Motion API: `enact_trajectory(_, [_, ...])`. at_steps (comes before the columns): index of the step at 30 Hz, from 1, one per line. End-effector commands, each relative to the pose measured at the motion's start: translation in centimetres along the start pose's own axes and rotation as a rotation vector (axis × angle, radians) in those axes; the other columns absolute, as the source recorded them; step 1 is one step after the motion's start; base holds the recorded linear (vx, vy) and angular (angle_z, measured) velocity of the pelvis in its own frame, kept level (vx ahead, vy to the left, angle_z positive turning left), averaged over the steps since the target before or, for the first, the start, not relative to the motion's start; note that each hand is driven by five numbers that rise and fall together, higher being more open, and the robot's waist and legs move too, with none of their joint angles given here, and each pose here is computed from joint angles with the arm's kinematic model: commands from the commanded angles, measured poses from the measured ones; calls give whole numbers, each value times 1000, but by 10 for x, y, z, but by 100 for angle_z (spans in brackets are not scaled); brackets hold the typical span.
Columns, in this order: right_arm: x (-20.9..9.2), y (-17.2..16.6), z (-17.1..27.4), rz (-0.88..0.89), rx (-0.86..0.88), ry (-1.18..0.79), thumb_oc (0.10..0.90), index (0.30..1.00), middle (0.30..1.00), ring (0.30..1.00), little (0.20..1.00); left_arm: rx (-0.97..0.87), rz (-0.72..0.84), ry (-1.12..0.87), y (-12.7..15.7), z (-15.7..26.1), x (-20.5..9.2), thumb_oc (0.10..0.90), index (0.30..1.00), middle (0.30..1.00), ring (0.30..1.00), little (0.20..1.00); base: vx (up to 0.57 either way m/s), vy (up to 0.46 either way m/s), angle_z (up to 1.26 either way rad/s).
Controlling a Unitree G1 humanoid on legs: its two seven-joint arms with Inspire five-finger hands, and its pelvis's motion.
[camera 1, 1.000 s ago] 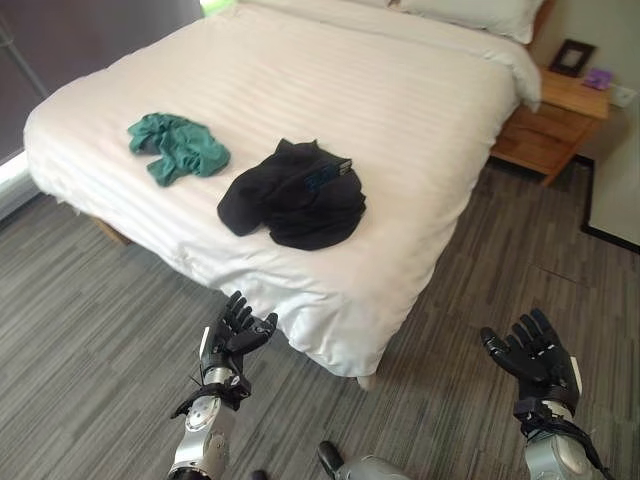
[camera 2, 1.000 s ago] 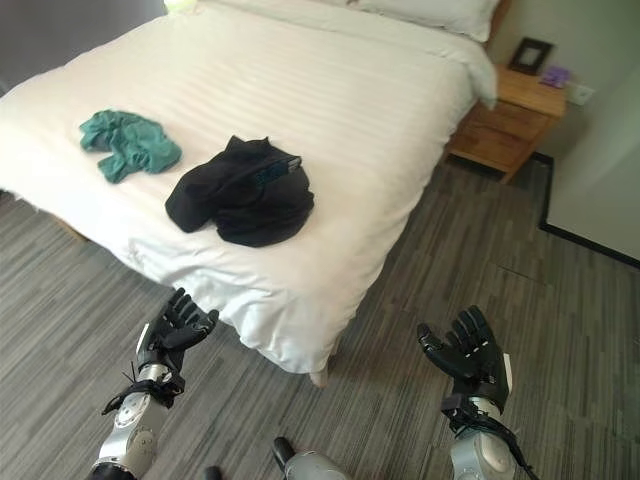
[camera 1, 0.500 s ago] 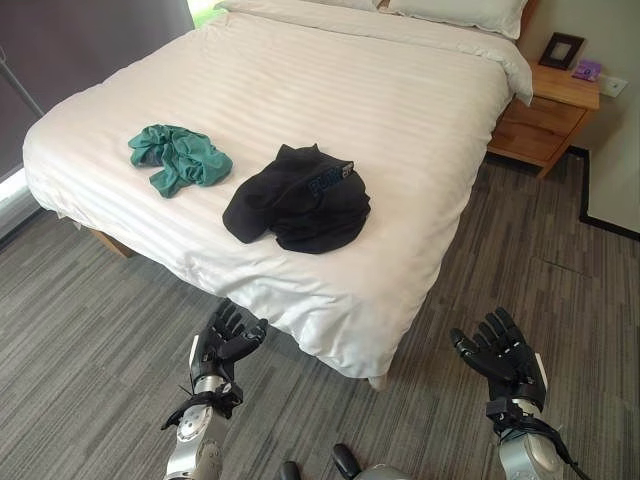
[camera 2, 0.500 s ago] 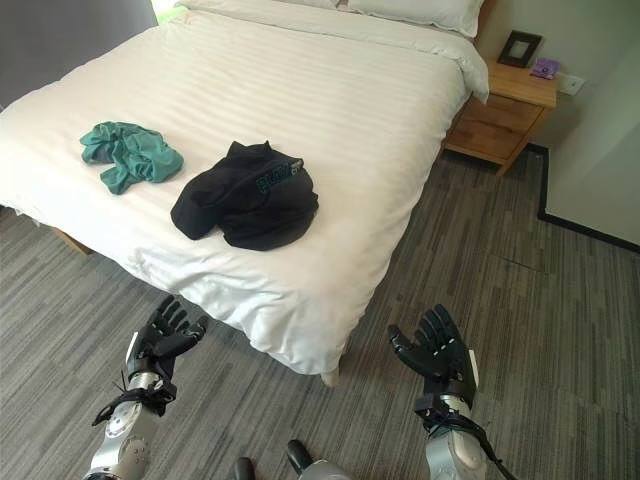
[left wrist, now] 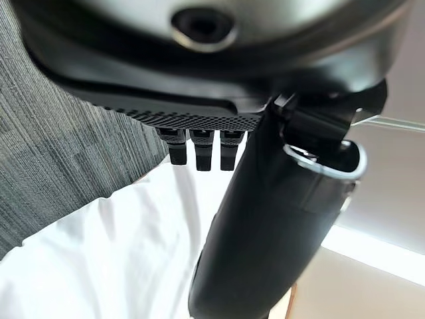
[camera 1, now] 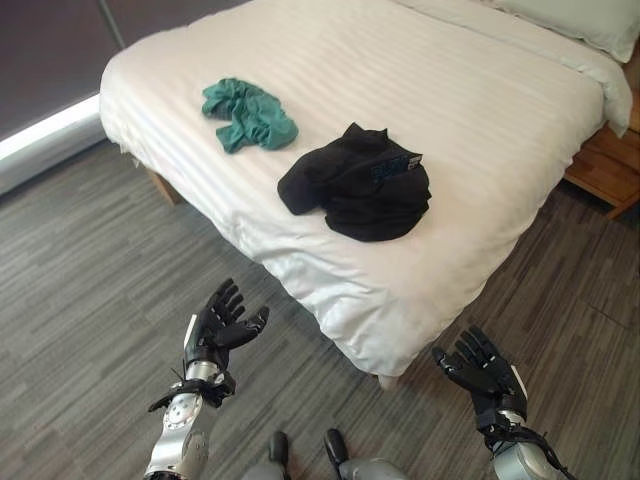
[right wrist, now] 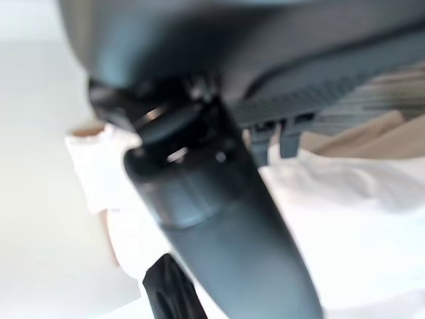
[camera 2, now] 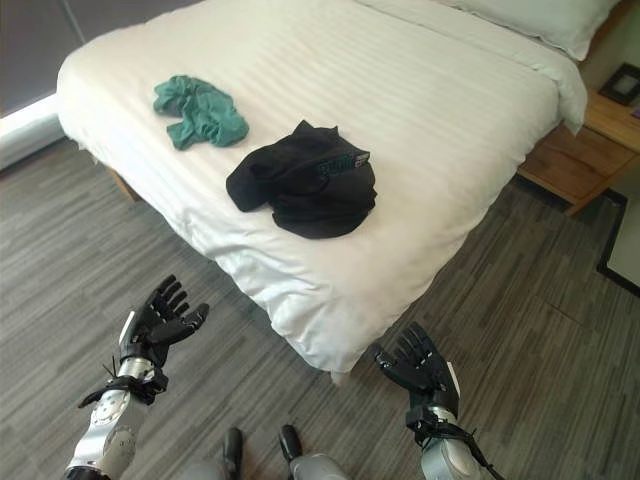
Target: Pick up bed clothes into laundry basket.
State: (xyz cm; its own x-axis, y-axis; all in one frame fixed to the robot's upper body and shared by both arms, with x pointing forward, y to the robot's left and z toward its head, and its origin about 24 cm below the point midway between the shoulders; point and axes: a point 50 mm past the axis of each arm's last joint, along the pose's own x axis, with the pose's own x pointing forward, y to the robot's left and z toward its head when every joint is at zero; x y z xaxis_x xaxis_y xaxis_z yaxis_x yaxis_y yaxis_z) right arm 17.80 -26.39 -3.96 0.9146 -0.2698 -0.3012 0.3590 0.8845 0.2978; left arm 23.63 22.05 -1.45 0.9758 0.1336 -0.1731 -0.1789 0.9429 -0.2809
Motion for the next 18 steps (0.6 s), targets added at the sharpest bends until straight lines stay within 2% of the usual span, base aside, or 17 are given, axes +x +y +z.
enact_trajectory(1, [1,-6,61,7,6,-297,800,900,900,900,900,-12,-25,-231,-2,46,9,800,900,900,900,900,154,238,-5])
enact_trajectory(4, [2,-13,68,-9,-75,-300,800,900,900,900,900,-16,18,-240,6,47,9,800,900,900,900,900,246,411,-17])
enact_trajectory(11, [12,-14,91,-23,-56,-379,800,900,900,900,900,9,100,-334,25,66,9,800,900,900,900,900,411,538,-20])
enact_trajectory(15, [11,-12,100,-29,-94,-411,800,900,900,900,900,41,23,-366,12,82,22,800,900,900,900,900,492,858,-40])
enact_trajectory(18, [16,-5,88,-29,-13,-384,800,900,900,900,900,67,-26,-373,6,91,26,800,900,900,900,900,255,469,-33])
